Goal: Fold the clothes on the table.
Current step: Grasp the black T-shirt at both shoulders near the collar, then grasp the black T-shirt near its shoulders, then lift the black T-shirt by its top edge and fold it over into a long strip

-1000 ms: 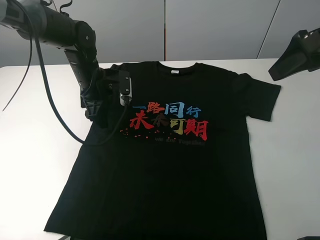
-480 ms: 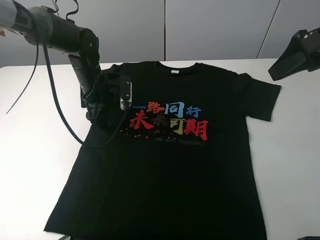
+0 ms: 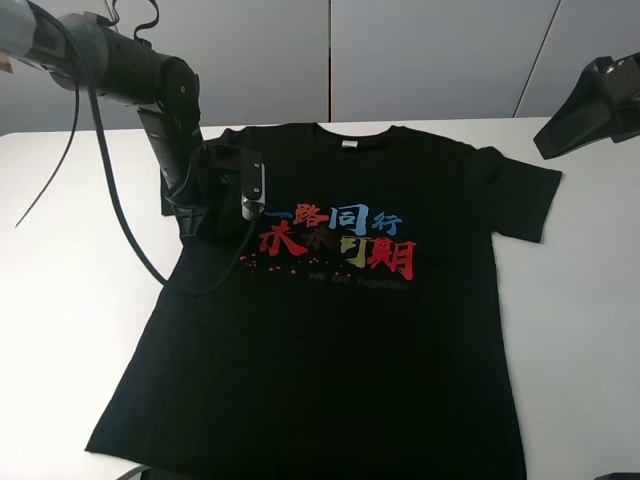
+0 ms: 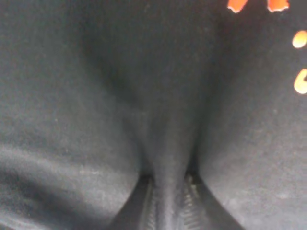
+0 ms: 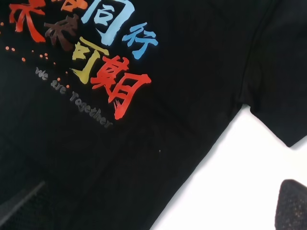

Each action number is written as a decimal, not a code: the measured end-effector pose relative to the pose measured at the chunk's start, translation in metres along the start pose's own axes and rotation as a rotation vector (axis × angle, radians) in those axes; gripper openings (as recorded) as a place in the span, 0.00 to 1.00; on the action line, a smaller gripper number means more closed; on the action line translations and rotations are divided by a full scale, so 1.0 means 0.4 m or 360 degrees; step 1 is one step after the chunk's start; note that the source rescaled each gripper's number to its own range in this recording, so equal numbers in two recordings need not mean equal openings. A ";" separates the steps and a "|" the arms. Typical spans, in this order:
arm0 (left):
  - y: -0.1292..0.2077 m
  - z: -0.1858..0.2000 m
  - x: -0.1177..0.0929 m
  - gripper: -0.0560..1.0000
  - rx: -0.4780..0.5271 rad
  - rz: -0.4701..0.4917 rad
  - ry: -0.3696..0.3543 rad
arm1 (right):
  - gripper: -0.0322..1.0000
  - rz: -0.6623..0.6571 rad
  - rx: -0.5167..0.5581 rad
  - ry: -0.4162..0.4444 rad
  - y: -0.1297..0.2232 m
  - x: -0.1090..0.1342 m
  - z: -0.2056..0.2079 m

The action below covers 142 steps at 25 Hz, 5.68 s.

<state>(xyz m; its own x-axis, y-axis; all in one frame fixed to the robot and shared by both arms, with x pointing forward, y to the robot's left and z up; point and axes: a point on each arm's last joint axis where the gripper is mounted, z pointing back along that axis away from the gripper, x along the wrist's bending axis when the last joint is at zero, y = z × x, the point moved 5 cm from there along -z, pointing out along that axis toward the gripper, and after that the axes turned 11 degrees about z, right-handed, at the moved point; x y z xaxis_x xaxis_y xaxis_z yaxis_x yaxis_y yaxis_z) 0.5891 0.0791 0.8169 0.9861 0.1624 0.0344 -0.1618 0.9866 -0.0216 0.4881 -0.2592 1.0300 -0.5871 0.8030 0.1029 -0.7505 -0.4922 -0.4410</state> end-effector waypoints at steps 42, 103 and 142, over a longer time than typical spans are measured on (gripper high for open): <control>-0.017 0.004 -0.018 0.05 0.0074 -0.0097 -0.0040 | 1.00 0.1148 0.0612 -0.0308 0.016 -0.032 -0.479; -0.048 0.013 0.004 0.05 -0.0079 0.0176 -0.0140 | 0.03 0.1044 0.0504 -0.0135 0.061 -0.037 -0.557; -0.161 0.580 0.266 0.05 -0.0939 0.0561 -0.1312 | 0.03 0.1294 -0.0543 0.1063 -0.386 -0.171 -0.184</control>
<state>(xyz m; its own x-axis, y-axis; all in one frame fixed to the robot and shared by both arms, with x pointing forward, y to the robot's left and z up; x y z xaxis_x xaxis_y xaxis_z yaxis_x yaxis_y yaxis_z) 0.6956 0.0365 1.0538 0.5224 0.6149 0.5908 -0.1713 0.7544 -0.6337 0.6664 -0.2134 1.0254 -0.5082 0.3529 -0.7856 -0.0319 -0.9193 -0.3923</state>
